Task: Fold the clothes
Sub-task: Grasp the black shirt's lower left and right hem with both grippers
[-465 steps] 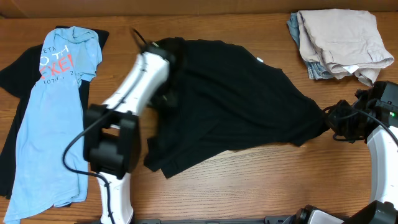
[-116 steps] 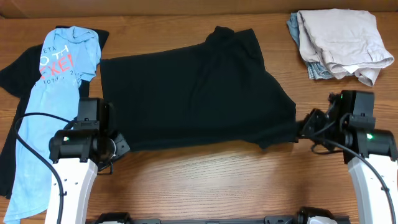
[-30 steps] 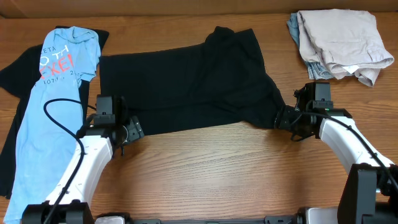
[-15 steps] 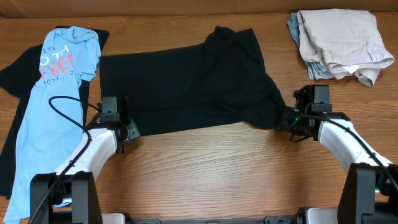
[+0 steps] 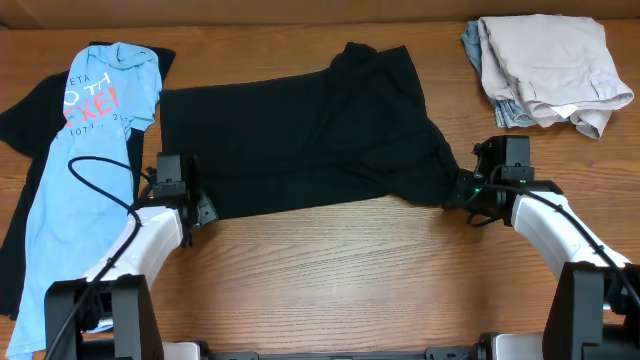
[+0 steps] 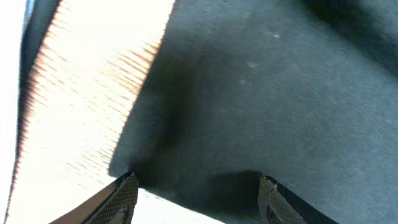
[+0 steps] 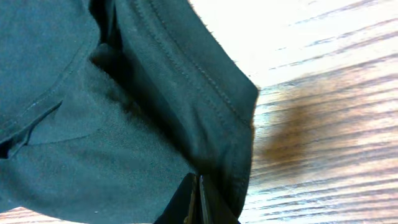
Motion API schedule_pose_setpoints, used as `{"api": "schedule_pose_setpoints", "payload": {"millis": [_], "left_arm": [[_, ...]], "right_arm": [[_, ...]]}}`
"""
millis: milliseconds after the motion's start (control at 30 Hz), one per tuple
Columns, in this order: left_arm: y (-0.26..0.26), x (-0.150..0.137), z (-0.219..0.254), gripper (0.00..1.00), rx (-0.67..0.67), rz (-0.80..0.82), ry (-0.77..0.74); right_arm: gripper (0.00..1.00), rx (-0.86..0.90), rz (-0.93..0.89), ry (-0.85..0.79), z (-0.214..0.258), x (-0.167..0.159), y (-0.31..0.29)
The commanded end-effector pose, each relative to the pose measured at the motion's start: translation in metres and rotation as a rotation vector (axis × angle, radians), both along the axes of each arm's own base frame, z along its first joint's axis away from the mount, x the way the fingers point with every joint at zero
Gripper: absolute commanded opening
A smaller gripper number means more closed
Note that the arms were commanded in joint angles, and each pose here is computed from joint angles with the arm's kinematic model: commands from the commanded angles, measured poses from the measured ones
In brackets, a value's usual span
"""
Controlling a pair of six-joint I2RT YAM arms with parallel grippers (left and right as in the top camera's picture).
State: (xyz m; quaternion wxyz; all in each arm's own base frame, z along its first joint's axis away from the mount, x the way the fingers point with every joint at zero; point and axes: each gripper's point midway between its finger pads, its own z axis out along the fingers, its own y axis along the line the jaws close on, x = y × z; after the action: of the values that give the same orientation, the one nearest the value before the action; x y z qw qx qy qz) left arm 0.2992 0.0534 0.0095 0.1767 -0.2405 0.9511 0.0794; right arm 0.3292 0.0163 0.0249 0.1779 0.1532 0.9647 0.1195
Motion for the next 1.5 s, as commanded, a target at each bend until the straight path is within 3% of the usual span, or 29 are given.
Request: {"api": "schedule_pose_setpoints", "payload": {"millis": [0,333,633,967,1033,1233,1300,1367,1467], "left_arm": [[0.007,-0.005,-0.003,0.64,0.035,-0.021,0.027],[0.007,-0.021,-0.007,0.73,0.044,-0.070,0.111],[0.008,-0.035,-0.010,0.73,0.056,-0.110,0.179],[0.009,-0.010,-0.004,0.72,0.062,-0.105,0.072],[0.009,-0.004,-0.002,0.64,0.065,-0.104,0.047],[0.009,0.000,-0.004,0.29,0.070,-0.111,0.040],[0.010,0.002,-0.004,0.22,0.071,-0.110,0.031],[0.010,0.005,-0.002,0.18,0.072,-0.110,0.019],[0.010,0.009,0.004,0.17,0.072,-0.110,0.017]], "right_arm": [[0.04,-0.020,-0.033,-0.002,0.008,0.001,-0.013],[0.04,-0.010,-0.052,0.150,0.014,-0.027,-0.019],[0.04,0.013,-0.122,0.225,0.015,-0.047,-0.023],[0.06,0.018,-0.173,0.164,0.019,-0.034,-0.040],[0.06,0.025,-0.169,0.157,0.020,-0.032,-0.039],[0.07,0.037,-0.165,0.154,0.020,-0.032,-0.037],[0.18,0.034,-0.159,0.151,0.021,-0.031,-0.037],[0.47,0.034,-0.159,0.151,0.022,-0.031,-0.037],[0.61,0.033,-0.160,0.146,0.029,-0.027,-0.038]]}}
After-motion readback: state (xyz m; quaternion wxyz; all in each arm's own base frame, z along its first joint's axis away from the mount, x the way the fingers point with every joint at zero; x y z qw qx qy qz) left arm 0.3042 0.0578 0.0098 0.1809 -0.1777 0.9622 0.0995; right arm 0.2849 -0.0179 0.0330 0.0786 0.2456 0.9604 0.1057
